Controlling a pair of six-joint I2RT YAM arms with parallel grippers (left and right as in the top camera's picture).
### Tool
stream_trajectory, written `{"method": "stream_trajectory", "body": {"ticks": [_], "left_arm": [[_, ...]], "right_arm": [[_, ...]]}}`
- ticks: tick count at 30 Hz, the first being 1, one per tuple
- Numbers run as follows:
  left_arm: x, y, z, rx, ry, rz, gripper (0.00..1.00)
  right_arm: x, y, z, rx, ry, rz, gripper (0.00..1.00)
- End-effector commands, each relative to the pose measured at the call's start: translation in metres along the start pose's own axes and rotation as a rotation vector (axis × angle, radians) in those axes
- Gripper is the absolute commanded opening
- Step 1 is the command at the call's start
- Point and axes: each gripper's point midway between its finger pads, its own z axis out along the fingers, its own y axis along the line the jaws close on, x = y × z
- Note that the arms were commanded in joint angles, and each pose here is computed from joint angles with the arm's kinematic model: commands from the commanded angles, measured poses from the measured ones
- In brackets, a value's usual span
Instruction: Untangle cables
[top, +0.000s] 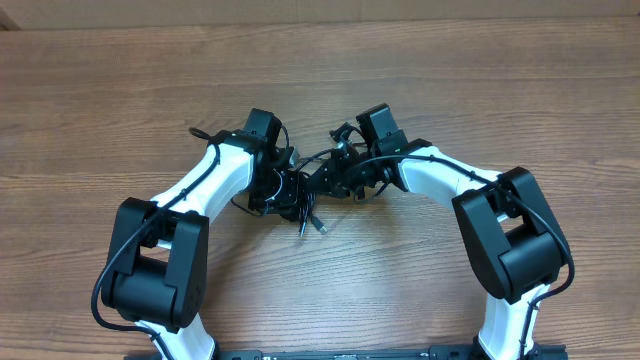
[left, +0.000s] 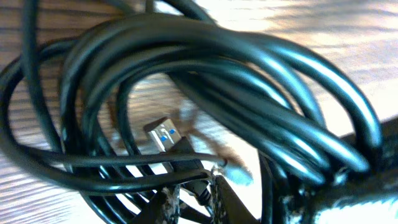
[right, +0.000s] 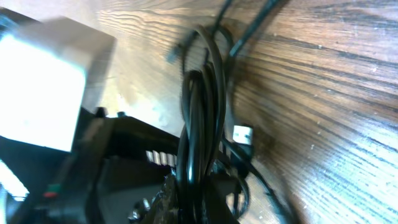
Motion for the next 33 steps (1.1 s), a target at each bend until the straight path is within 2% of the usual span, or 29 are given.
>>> {"method": "stream_trajectory", "body": {"ticks": [1, 6, 13, 17, 21, 28, 33], "left_arm": [[0.016, -0.026, -0.002, 0.171, 0.093, 0.083, 0.21], [0.001, -0.032, -0.028, 0.237, 0.067, 0.090, 0.26], [-0.022, -0.006, -0.040, 0.159, -0.012, 0.035, 0.35], [-0.020, -0.004, -0.041, 0.163, -0.007, 0.085, 0.38], [-0.009, -0.020, -0.046, 0.270, 0.015, 0.235, 0.38], [-0.011, -0.023, -0.058, 0.375, -0.010, 0.240, 0.37], [-0.019, -0.030, -0.081, 0.546, -0.085, 0.265, 0.36]], "right_arm": [[-0.007, 0.015, -0.009, -0.065, 0.000, -0.008, 0.04], [-0.006, 0.016, -0.009, -0.074, 0.005, 0.000, 0.04], [-0.006, 0.026, -0.010, -0.117, 0.020, -0.012, 0.04], [-0.009, 0.024, -0.010, -0.105, 0.007, 0.091, 0.04], [-0.017, 0.018, -0.013, -0.084, -0.024, 0.224, 0.04], [-0.031, 0.010, -0.029, -0.098, -0.060, 0.401, 0.04], [-0.039, 0.003, -0.041, -0.107, -0.083, 0.494, 0.04]]}}
